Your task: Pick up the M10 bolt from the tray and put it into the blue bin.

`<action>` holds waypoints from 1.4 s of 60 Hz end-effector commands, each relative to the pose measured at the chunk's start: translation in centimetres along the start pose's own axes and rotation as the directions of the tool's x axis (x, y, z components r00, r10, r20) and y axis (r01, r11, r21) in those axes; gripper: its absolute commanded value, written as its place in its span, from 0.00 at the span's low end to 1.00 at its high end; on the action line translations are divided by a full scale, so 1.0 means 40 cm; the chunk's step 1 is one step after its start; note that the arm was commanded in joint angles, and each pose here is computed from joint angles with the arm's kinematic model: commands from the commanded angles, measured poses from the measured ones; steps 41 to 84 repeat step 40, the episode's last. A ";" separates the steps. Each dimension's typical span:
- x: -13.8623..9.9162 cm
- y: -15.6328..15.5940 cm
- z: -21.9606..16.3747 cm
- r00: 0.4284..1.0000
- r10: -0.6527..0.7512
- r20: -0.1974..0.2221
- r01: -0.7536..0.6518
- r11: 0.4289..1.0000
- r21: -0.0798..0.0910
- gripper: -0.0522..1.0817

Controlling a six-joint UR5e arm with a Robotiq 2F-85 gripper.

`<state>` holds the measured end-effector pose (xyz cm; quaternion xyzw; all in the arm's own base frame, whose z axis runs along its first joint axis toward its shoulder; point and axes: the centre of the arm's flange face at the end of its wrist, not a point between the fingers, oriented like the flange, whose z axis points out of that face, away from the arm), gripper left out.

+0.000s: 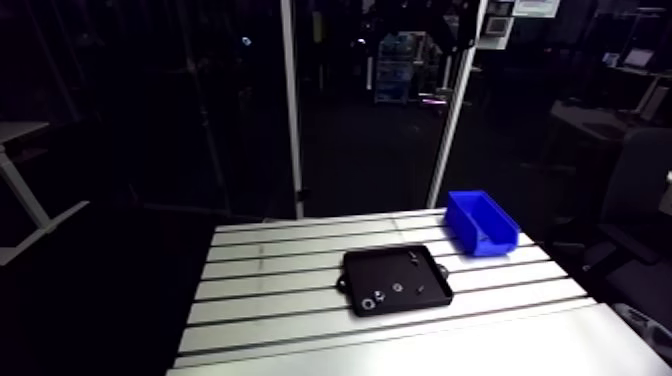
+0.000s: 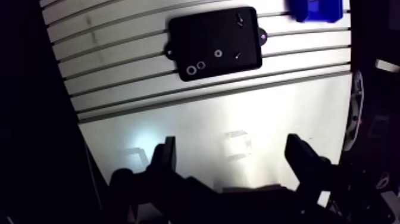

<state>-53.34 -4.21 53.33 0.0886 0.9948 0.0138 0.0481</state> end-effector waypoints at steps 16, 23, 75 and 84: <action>0.000 0.001 0.032 1.000 -0.003 0.025 0.003 1.000 0.002 0.05; 0.000 0.002 0.037 1.000 -0.003 0.028 0.003 1.000 0.000 0.05; 0.004 0.002 0.040 1.000 -0.003 0.028 0.003 1.000 0.000 0.05; 0.004 0.002 0.040 1.000 -0.003 0.028 0.003 1.000 0.000 0.05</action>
